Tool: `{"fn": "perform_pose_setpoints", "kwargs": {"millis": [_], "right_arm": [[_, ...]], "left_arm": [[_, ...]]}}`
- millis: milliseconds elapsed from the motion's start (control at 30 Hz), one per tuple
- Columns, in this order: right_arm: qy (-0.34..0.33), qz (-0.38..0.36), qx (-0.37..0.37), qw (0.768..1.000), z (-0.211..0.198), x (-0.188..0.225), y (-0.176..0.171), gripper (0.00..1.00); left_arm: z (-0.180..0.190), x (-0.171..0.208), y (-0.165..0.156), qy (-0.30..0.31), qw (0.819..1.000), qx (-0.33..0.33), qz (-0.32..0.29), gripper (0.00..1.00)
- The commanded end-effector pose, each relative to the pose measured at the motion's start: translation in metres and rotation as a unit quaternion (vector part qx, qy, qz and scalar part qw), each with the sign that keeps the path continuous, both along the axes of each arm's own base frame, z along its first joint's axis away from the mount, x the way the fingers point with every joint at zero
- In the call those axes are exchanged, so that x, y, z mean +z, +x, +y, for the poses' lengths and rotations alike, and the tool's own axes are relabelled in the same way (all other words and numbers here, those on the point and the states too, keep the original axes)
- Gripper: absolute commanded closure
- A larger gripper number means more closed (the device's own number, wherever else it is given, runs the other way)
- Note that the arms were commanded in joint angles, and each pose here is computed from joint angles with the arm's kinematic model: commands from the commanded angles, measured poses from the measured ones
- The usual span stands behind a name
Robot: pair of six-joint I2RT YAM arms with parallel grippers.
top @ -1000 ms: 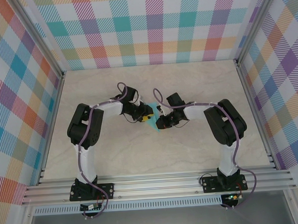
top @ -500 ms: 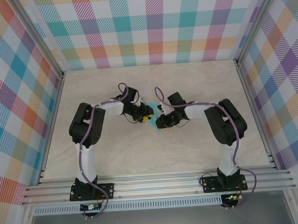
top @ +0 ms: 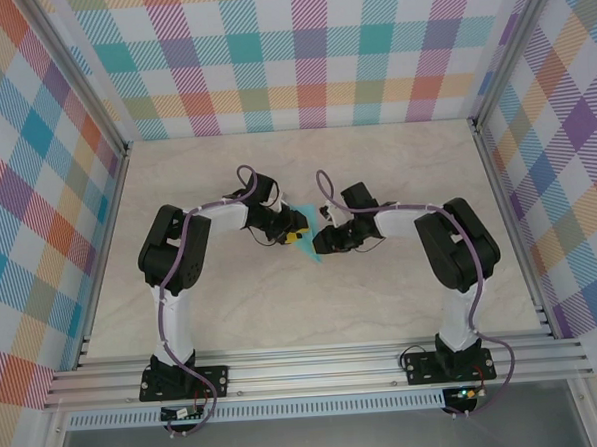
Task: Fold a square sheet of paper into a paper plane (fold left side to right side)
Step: Fourth fold the wing at the center of the table.
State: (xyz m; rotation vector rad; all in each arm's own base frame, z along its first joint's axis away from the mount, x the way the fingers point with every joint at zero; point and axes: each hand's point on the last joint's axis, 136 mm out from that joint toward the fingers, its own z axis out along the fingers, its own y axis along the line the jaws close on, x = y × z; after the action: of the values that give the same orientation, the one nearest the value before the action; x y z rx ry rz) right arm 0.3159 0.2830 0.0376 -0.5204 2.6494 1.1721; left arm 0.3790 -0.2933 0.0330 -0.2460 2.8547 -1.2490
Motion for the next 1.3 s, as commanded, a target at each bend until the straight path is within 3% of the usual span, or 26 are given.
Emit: {"fn": "perform_pose_setpoints", "kwargs": {"millis": [0,167,467,1267], "right_arm": [[0.065,-0.017,-0.007,0.998,-0.002,0.036,0.011,0.63],[0.120,0.010,-0.035,0.992,-0.007,0.047,0.037,0.64],[0.133,0.039,-0.051,0.989,0.006,0.036,0.067,0.68],[0.134,0.070,-0.031,0.988,0.023,0.018,0.066,0.70]], "left_arm": [[-0.002,-0.010,-0.001,0.015,1.000,-0.007,0.000,0.63],[-0.001,-0.010,-0.002,0.016,1.000,-0.008,-0.001,0.64],[-0.003,-0.009,-0.002,0.014,1.000,-0.009,-0.002,0.64],[-0.004,-0.009,-0.003,0.012,1.000,-0.010,-0.002,0.65]]}}
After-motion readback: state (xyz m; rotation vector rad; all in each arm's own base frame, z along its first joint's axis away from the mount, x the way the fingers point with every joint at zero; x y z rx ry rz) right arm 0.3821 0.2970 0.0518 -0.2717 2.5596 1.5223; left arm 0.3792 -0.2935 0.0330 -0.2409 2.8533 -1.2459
